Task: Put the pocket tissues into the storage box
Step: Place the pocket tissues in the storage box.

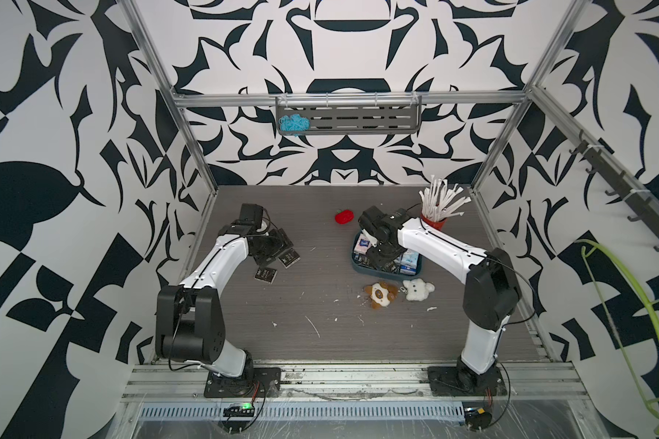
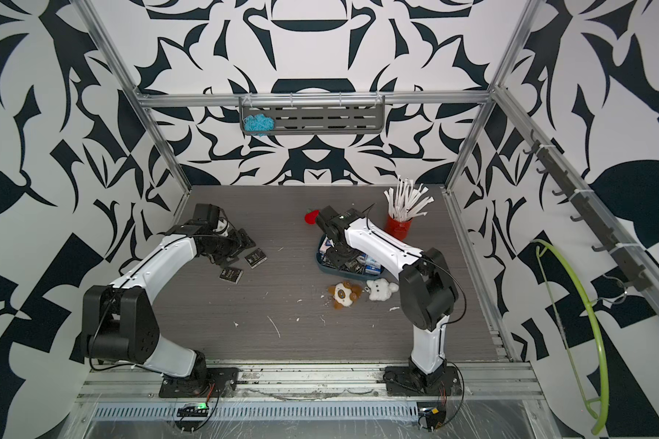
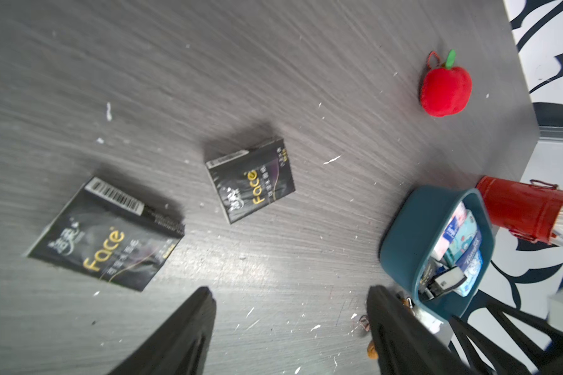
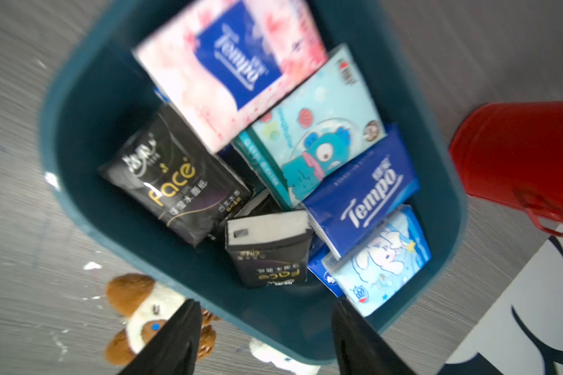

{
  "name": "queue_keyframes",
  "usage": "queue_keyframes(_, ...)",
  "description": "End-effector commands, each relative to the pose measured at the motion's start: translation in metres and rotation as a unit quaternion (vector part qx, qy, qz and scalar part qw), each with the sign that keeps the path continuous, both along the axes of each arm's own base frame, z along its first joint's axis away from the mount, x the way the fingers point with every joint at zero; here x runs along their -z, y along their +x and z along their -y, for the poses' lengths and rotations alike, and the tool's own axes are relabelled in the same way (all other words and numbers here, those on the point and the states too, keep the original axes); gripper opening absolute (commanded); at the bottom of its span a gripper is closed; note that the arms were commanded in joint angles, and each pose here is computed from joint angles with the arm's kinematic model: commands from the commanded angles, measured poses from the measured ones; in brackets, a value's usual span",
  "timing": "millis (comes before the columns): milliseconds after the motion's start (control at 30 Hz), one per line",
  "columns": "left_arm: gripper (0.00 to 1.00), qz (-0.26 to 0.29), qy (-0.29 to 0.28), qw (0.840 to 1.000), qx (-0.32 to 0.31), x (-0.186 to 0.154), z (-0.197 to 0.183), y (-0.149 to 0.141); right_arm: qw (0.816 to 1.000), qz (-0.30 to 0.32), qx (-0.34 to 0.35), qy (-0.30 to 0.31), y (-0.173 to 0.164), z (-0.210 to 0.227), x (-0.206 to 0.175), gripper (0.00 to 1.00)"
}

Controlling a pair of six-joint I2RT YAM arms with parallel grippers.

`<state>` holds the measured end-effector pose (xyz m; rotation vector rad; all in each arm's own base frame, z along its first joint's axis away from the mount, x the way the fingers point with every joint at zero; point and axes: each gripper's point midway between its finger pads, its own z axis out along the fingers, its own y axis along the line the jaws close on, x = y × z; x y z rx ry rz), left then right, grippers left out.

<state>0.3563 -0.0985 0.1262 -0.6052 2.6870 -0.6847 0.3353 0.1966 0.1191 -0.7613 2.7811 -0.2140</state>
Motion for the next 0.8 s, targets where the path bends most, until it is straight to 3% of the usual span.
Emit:
queue_keyframes(0,0.8,0.014,0.015,1.0,0.001,-0.006,-0.004,0.016,0.998,0.011,0.05,0.036,0.004,0.0,-0.005,0.69)
queue_keyframes(300,0.8,0.011,0.035,0.999,0.006,0.003,-0.006,0.044,0.978,-0.034,0.16,0.129,0.017,-0.011,0.032,0.7)
queue_keyframes(533,0.8,0.01,0.043,0.999,0.008,0.005,-0.007,0.055,0.953,-0.072,0.178,0.234,0.012,-0.04,0.033,0.7)
queue_keyframes(767,0.8,0.0,0.051,0.999,0.014,0.015,-0.007,0.062,0.955,-0.04,0.204,0.213,0.008,-0.021,0.019,0.73)
